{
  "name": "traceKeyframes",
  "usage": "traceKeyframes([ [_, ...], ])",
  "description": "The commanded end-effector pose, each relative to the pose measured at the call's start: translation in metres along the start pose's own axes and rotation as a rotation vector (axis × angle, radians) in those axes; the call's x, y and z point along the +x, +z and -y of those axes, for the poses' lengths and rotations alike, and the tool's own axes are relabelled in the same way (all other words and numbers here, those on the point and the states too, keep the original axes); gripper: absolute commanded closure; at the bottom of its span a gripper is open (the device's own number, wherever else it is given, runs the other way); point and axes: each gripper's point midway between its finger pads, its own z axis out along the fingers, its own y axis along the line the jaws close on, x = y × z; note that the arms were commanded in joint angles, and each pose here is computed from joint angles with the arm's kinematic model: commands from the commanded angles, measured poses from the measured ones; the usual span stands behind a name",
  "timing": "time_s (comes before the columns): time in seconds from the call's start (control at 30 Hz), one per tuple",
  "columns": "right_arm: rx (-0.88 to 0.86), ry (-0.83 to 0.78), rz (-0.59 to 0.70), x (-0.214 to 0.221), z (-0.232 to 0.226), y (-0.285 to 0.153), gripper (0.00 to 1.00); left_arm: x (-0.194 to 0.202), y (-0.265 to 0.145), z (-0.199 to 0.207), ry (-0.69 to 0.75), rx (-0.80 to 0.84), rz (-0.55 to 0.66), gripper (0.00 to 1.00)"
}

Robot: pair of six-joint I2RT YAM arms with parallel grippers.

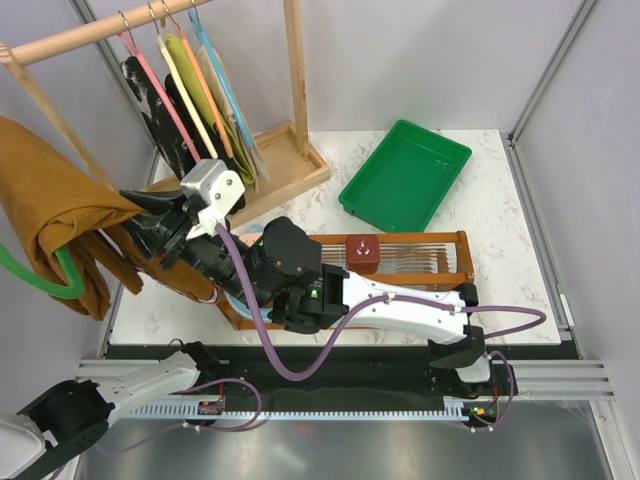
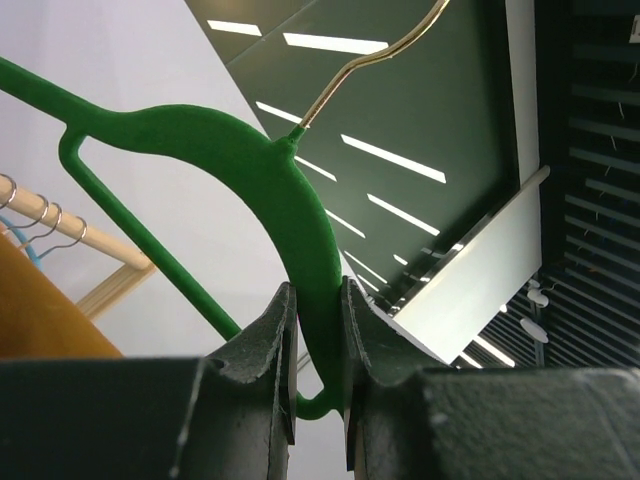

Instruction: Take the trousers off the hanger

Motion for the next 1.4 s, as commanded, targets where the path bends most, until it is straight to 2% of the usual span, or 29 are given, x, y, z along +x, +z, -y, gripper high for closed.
traceKeyframes([
  [0.0,-0.066,0.068,0.060,-0.053,-0.006,-0.014,0.61,-0.039,0.004,0.036,-0.168,0.126,0.122,0.98],
  [0.17,-0.150,0.068,-0.028,-0.024,-0.025,-0.020,0.45,-0.036,0.009,0.038,-0.183,0.132,0.113,0.98],
  [0.3,-0.197,0.081,-0.067,-0.004,-0.038,-0.021,0.36,-0.036,0.011,0.039,-0.196,0.140,0.107,0.98],
  [0.73,-0.236,0.100,-0.163,0.050,-0.063,-0.022,0.06,-0.034,0.014,0.040,-0.206,0.148,0.103,0.98],
  [0.9,-0.200,0.080,-0.180,0.073,-0.063,-0.019,0.04,-0.030,0.016,0.043,-0.218,0.160,0.093,0.98],
  [1.17,-0.113,0.034,-0.159,0.086,-0.050,-0.010,0.04,-0.015,0.019,0.046,-0.244,0.174,0.051,0.98],
  [1.37,-0.053,-0.009,-0.127,0.087,-0.037,-0.003,0.16,-0.017,0.016,0.044,-0.246,0.172,0.048,0.98],
])
